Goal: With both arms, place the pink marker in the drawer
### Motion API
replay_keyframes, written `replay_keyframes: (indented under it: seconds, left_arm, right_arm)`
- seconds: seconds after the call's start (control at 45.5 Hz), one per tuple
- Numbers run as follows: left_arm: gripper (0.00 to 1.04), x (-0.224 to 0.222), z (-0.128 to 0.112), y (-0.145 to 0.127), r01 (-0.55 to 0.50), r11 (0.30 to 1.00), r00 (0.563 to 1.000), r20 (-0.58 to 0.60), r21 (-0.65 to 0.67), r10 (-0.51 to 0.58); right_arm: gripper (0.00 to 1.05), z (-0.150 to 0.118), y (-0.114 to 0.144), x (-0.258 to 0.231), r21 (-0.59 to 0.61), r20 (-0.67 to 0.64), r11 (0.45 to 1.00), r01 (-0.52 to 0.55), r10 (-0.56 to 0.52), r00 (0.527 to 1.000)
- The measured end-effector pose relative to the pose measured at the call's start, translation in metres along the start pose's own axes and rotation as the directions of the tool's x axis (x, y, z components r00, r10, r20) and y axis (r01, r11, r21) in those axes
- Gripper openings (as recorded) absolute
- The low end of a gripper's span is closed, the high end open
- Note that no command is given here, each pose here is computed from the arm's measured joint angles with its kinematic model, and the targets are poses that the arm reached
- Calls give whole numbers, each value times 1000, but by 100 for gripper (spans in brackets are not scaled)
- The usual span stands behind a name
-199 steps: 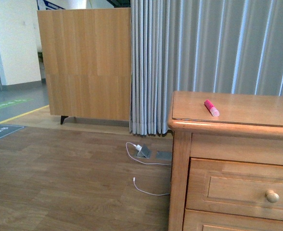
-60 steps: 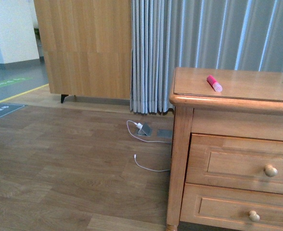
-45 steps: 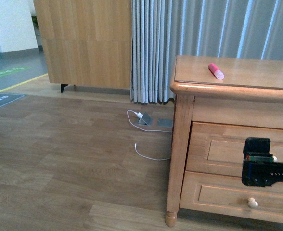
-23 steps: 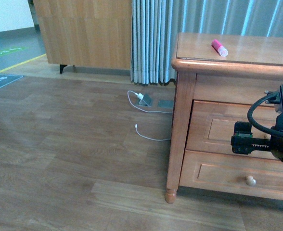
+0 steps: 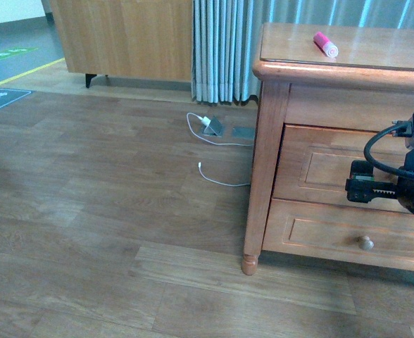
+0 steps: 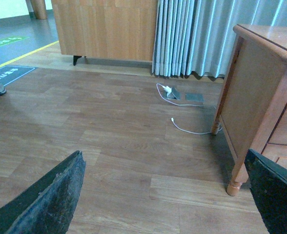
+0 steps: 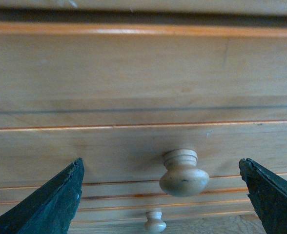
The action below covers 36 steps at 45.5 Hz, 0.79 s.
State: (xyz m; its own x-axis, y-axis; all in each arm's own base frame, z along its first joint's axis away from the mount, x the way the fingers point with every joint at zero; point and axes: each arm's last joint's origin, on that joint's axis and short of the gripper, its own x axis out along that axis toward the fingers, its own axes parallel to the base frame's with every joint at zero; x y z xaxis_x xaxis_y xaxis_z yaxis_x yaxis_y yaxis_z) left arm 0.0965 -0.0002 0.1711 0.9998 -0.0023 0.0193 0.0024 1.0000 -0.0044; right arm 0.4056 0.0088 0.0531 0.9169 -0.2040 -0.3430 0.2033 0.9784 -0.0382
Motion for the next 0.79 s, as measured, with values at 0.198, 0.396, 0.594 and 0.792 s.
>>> replay_keyframes:
  seconds: [0.198, 0.396, 0.594, 0.792]
  left_arm:
    - [99, 0, 0, 0, 0, 1000, 1000, 0, 0, 0]
    - [99, 0, 0, 0, 0, 1000, 1000, 0, 0, 0]
    - [99, 0, 0, 0, 0, 1000, 1000, 0, 0, 0]
    - [99, 0, 0, 0, 0, 1000, 1000, 0, 0, 0]
  right_arm:
    - [96, -6, -7, 4, 1, -6, 1000, 12, -12, 1000]
    - [96, -6, -8, 4, -2, 5, 1000, 3, -3, 1000]
    - [96, -4, -6, 1, 2, 32, 999, -53, 53, 998]
    - [96, -2, -5, 0, 1, 36, 997, -71, 71, 997]
